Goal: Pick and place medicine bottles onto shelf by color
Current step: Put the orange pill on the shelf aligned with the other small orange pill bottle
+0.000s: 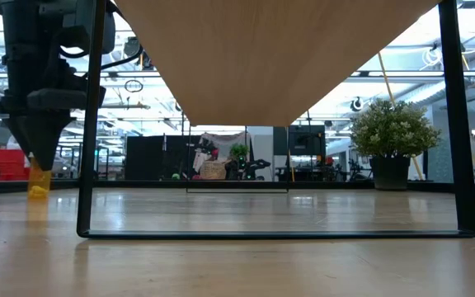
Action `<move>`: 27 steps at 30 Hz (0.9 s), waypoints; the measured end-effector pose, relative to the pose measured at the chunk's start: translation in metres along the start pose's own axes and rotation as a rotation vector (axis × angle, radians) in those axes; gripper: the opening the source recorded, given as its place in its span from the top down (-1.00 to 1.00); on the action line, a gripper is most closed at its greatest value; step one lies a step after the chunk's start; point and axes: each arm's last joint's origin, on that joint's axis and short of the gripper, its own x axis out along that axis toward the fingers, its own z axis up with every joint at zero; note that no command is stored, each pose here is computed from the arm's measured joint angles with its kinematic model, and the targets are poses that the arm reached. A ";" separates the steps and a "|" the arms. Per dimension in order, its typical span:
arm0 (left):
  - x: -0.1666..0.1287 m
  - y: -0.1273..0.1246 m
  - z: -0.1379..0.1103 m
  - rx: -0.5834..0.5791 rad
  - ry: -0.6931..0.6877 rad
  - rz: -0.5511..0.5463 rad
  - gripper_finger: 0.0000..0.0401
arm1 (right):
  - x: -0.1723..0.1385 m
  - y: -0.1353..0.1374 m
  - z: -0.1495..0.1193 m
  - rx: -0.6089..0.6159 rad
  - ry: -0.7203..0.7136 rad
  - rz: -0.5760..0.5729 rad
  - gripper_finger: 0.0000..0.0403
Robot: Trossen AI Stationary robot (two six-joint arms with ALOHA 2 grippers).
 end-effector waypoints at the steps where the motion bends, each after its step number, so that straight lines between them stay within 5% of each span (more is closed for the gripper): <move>1: 0.000 0.000 0.000 0.002 0.002 -0.001 0.42 | 0.000 0.000 0.000 0.000 0.000 0.000 0.09; 15: -0.007 -0.010 0.001 0.103 0.086 -0.131 0.41 | 0.000 0.000 0.000 0.000 0.001 0.001 0.09; 27: -0.087 -0.046 0.000 0.240 -0.045 -0.308 0.37 | 0.000 0.000 0.000 0.001 0.002 0.003 0.09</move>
